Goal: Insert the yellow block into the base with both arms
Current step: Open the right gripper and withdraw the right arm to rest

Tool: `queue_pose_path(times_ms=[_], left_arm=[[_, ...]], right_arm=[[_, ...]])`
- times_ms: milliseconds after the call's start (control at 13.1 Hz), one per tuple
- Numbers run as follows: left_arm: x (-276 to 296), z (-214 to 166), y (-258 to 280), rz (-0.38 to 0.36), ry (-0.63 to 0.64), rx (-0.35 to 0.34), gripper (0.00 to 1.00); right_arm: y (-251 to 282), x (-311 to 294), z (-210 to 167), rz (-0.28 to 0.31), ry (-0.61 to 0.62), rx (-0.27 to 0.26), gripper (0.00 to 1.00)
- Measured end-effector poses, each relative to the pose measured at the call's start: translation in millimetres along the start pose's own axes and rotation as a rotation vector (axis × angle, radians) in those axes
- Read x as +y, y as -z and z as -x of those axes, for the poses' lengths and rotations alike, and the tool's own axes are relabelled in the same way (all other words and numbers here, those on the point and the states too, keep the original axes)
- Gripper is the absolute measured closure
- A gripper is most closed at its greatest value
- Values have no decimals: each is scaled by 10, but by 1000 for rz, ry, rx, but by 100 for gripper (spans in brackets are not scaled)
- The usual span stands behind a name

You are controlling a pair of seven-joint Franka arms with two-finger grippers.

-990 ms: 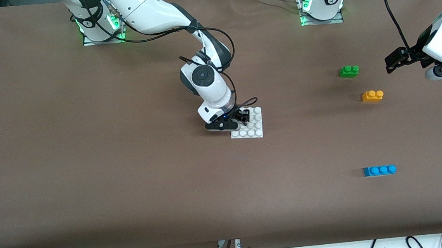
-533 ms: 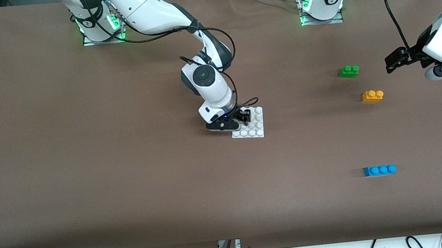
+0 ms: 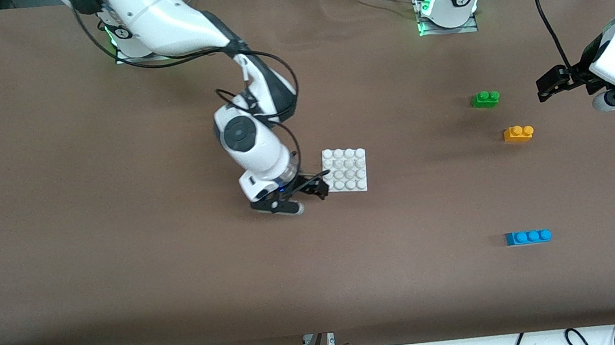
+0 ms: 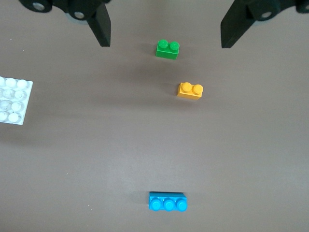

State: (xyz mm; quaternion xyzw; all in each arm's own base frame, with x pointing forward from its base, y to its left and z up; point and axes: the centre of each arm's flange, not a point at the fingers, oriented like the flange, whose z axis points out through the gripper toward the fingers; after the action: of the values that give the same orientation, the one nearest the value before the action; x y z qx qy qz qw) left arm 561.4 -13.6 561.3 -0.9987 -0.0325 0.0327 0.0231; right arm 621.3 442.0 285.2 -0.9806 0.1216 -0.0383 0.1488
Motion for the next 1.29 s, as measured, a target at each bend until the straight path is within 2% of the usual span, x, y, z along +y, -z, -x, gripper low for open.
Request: queue_pose_path(times_ms=[228, 381, 533, 685, 990, 1295], left_arm=[[-3, -10, -12, 0, 0, -2, 0], [1, -32, -59, -1, -1, -11, 0], [8, -51, -113, -2, -3, -24, 0], [16, -63, -149, -2, -4, -33, 0], [13, -52, -162, -3, -4, -45, 0], [9, -48, -165, -3, -18, -49, 0]], right_arm=[[707, 537, -417, 22, 66, -24, 0], [1129, 1118, -623, 50, 89, -55, 0], [1625, 1676, -769, 122, 107, -92, 0], [2153, 1999, -782, 190, 125, -121, 0], [2992, 2662, -830, 201, 155, -160, 0], [3434, 3021, -801, 264, 165, -157, 0]])
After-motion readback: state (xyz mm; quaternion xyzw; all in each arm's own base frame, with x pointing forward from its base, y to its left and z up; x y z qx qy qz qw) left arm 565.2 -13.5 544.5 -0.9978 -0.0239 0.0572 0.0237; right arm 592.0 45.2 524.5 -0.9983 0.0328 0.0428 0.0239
